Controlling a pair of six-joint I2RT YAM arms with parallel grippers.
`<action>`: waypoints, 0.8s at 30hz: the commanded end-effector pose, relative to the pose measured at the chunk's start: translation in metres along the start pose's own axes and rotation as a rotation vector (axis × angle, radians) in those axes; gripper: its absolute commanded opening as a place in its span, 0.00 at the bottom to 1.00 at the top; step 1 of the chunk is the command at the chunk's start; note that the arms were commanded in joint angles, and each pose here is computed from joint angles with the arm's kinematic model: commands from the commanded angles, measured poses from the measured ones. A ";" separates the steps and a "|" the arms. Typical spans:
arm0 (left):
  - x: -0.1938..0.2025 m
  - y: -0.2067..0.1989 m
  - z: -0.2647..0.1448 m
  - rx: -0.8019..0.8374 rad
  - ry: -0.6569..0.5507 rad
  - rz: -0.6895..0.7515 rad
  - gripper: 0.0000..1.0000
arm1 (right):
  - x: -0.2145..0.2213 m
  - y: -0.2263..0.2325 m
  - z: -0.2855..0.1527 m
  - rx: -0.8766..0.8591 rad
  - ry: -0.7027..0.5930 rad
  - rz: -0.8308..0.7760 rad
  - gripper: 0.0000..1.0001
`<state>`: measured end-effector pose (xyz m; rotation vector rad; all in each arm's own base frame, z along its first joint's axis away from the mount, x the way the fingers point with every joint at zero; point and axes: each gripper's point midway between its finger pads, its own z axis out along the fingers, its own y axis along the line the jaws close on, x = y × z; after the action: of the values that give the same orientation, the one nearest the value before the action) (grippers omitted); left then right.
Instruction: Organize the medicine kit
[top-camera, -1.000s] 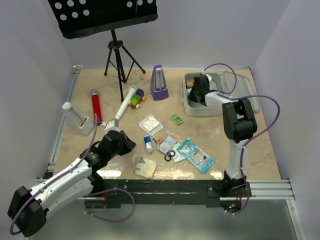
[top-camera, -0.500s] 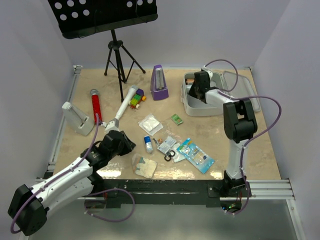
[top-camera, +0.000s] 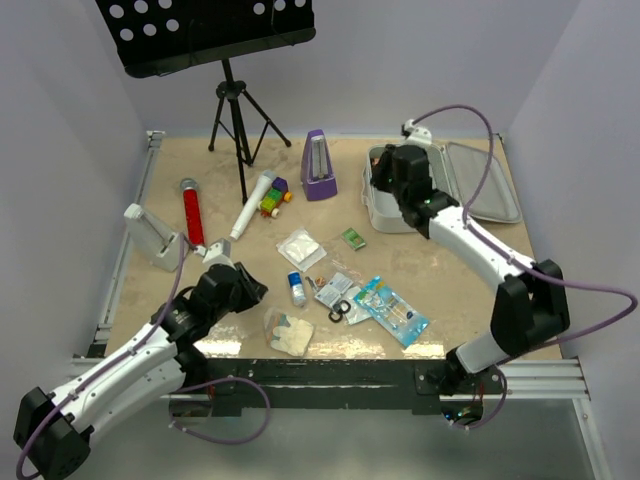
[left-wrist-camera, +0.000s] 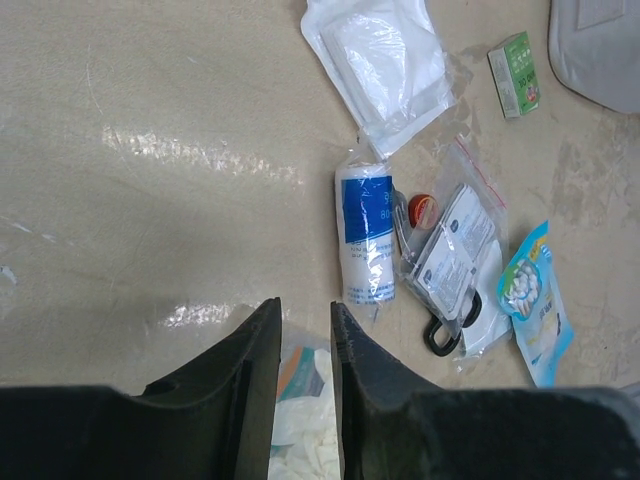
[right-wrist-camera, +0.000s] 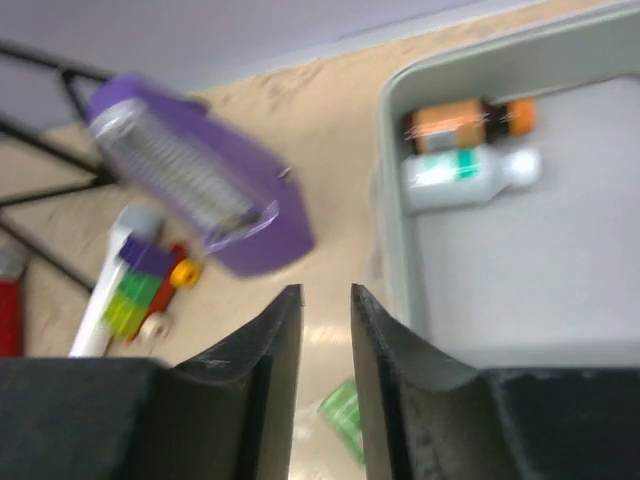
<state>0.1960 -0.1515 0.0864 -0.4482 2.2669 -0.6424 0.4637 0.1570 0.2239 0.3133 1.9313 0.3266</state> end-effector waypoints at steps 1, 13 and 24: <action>-0.014 -0.007 -0.009 0.016 -0.047 -0.015 0.33 | 0.055 0.035 -0.047 -0.078 0.037 -0.184 0.44; -0.006 -0.002 -0.012 0.024 -0.023 -0.027 0.35 | 0.152 0.028 -0.053 -0.055 0.178 -0.339 0.62; 0.003 0.013 -0.012 -0.008 -0.016 -0.041 0.34 | 0.240 0.114 -0.145 -0.414 0.305 -0.400 0.61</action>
<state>0.1844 -0.1384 0.0916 -0.4677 2.2456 -0.6393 0.2766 0.2978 0.0878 -0.3892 2.1702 0.3290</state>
